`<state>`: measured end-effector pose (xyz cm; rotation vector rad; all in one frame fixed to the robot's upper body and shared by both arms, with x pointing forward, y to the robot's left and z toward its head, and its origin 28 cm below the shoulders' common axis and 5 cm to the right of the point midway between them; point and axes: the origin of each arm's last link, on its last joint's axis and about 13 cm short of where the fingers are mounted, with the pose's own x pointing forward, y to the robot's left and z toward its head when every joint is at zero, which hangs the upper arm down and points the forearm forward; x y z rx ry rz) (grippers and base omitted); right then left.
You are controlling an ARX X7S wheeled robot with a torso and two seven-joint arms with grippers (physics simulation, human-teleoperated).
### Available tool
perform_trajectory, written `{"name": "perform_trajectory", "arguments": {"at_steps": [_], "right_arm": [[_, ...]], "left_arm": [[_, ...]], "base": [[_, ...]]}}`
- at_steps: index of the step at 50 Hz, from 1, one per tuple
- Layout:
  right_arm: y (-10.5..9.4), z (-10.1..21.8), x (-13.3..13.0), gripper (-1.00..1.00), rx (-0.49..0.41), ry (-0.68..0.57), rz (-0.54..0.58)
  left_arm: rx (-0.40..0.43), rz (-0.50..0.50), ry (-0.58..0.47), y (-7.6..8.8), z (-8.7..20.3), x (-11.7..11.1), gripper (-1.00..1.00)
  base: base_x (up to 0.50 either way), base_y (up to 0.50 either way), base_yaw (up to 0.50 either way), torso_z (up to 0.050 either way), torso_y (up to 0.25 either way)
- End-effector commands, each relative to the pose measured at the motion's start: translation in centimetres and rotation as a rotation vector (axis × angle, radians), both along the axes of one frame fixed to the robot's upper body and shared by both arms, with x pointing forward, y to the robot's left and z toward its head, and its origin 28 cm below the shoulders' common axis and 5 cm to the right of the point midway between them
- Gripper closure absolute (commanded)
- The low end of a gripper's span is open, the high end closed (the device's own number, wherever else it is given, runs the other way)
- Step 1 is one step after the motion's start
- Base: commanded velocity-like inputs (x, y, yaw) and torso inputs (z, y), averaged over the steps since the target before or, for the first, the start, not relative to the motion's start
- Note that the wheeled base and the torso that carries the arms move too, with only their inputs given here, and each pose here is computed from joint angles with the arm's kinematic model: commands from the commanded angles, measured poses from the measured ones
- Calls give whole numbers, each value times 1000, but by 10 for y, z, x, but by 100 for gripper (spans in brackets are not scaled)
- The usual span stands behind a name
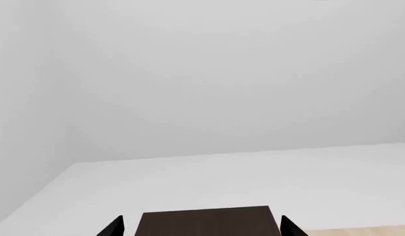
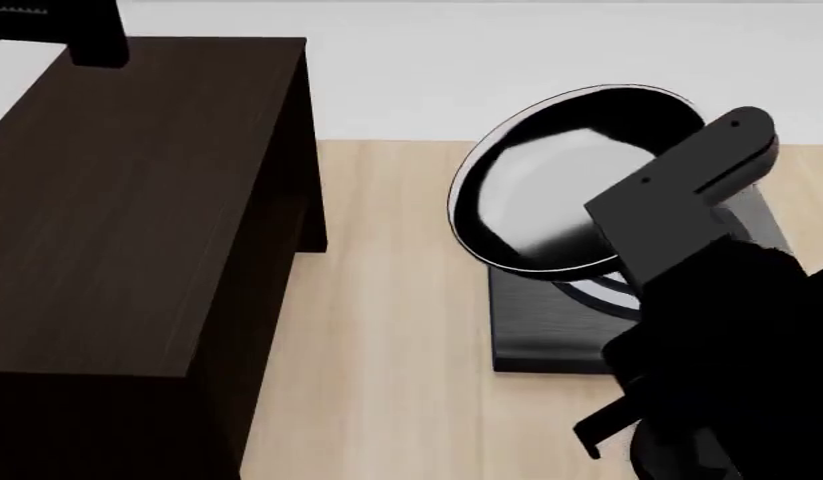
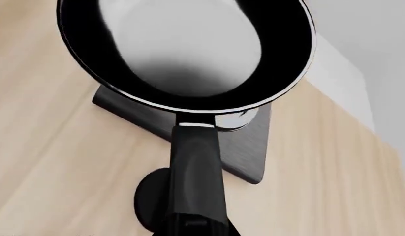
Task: Put the frying pan under the cabinet shelf.
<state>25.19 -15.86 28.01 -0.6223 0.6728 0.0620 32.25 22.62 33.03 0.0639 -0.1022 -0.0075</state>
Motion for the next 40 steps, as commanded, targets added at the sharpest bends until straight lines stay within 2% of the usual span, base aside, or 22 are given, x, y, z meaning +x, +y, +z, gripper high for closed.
{"name": "perform_trajectory", "arguments": {"at_steps": [1, 21, 40], "right_arm": [[9, 6, 10, 100, -91, -52, 12], [24, -21, 25, 100, -107, 2, 81], [41, -51, 39, 100, -85, 54, 153]], "left_arm": [[-5, 3, -3, 1, 1, -1, -100], [-10, 13, -9, 5, 4, -2, -100], [-13, 19, -3, 7, 0, -2, -100]], "base": [[0, 0, 0, 0, 0], [0, 0, 0, 1, 2], [0, 0, 0, 1, 2]]}}
